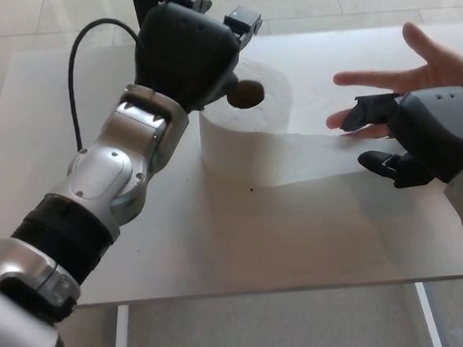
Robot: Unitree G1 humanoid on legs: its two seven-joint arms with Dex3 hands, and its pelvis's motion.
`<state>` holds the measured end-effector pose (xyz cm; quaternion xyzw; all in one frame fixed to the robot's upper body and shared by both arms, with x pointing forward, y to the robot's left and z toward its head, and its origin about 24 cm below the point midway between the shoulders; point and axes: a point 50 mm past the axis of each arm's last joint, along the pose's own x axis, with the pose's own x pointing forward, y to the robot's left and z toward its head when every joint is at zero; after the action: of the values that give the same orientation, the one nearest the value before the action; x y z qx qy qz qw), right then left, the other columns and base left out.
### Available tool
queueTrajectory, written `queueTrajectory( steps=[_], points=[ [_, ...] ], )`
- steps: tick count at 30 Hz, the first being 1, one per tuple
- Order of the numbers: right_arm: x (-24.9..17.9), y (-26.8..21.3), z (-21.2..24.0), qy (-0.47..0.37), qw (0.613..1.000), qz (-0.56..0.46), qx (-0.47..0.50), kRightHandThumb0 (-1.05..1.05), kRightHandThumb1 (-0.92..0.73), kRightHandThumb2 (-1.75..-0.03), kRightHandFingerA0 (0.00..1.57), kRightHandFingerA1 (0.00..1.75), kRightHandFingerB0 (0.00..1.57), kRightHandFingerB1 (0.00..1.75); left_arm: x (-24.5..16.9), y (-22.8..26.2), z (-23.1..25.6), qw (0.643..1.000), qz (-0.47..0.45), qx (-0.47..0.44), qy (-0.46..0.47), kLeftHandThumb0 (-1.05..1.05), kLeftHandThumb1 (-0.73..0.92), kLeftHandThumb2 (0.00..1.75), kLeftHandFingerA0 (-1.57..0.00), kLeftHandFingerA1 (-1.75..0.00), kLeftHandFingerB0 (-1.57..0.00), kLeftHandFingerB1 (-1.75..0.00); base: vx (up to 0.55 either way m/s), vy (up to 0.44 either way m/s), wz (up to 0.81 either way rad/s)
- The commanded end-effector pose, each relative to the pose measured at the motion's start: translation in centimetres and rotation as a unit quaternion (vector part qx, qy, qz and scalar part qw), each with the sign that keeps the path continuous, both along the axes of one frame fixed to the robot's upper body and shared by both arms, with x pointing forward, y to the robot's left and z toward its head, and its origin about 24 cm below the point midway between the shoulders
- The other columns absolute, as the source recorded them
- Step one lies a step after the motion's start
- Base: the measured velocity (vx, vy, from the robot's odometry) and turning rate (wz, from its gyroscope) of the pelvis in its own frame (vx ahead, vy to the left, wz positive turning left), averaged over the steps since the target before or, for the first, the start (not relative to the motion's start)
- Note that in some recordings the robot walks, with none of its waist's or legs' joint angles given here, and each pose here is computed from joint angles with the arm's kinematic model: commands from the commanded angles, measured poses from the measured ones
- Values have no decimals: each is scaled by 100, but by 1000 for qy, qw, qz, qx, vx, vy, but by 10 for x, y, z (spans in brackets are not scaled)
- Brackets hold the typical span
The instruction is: A toilet paper roll is kept in the middle of the desk infront of the robot. The robot places its left hand on the top of the toilet paper roll to hold it still and uses its right hand to tear off a piece of toilet paper from it and hands the paper to a person
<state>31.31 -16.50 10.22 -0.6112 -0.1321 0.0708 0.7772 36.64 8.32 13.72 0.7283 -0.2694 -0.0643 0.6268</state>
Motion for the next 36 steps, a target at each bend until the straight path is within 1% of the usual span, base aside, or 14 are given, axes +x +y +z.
queueTrajectory(
  steps=[1,7,9,10,15,16,17,18,19,20,24,29,32,36],
  points=[
    [4,-3,1,0,1000,-18,-2,-36,-58,-57,72,75,67,53,-8,9,-25,1000,13,21,18,-52,77,64,-39,-48,-41,-37,0,0,0],
    [7,-1,6,5,1000,-21,15,-35,-59,-58,70,78,67,54,-17,8,-51,998,28,23,58,-49,77,63,-38,-46,-43,-37,0,0,0],
    [8,-1,7,7,1000,-24,12,-35,-59,-58,70,78,67,54,-18,6,-55,998,32,-7,62,-55,61,98,-36,-58,-35,-52,0,0,0],
    [9,-1,9,6,1000,-24,7,-35,-60,-58,70,78,67,53,-18,5,-56,997,39,-12,60,-49,76,63,-39,-46,-43,-37,0,0,0],
    [10,0,14,6,1000,-28,13,-38,-60,-59,69,82,64,52,-15,-8,-56,997,41,-25,68,-48,78,63,-39,-44,-42,-38,0,0,0],
    [11,1,17,-2,999,-26,22,-39,-59,-57,69,79,66,54,-16,-13,-54,997,30,-29,65,-56,67,103,-37,-57,-34,-53,0,0,0],
    [11,1,17,-2,999,-26,23,-39,-59,-57,69,78,65,54,-16,-15,-54,997,29,-30,70,-54,85,66,-41,-42,-42,-38,0,0,0],
    [11,1,18,-2,999,-27,24,-39,-59,-57,69,77,64,53,-16,-18,-54,997,27,-32,69,-56,71,108,-37,-57,-33,-53,0,0,0],
    [11,1,19,-2,999,-31,22,-40,-60,-57,68,76,63,52,-15,-20,-53,997,26,-35,70,-57,72,109,-37,-57,-33,-53,0,0,0],
    [12,2,19,-3,999,-33,22,-39,-60,-57,69,76,64,52,-15,-20,-52,996,27,-36,72,-56,90,67,-41,-42,-43,-38,0,0,0],
    [13,1,19,8,997,-78,16,-28,-63,-58,67,83,67,55,-12,-16,-50,997,47,-16,54,-34,77,64,-44,-43,-47,-41,0,0,0],
    [17,-4,21,196,970,-106,-92,-46,-57,-58,9,38,27,30,-6,-2,-50,994,89,-7,56,-33,65,60,-43,-43,-49,-41,0,0,0],
    [14,-4,18,250,957,-91,-119,-54,-32,-72,0,21,8,36,-3,4,-48,993,95,-24,59,-34,63,58,-41,-46,-52,-44,0,0,0],
    [17,-4,12,292,942,-95,-135,-55,-42,-68,0,2,11,26,-1,5,-45,994,90,-31,48,-34,66,59,-43,-47,-52,-44,0,0,0]
  ],
)
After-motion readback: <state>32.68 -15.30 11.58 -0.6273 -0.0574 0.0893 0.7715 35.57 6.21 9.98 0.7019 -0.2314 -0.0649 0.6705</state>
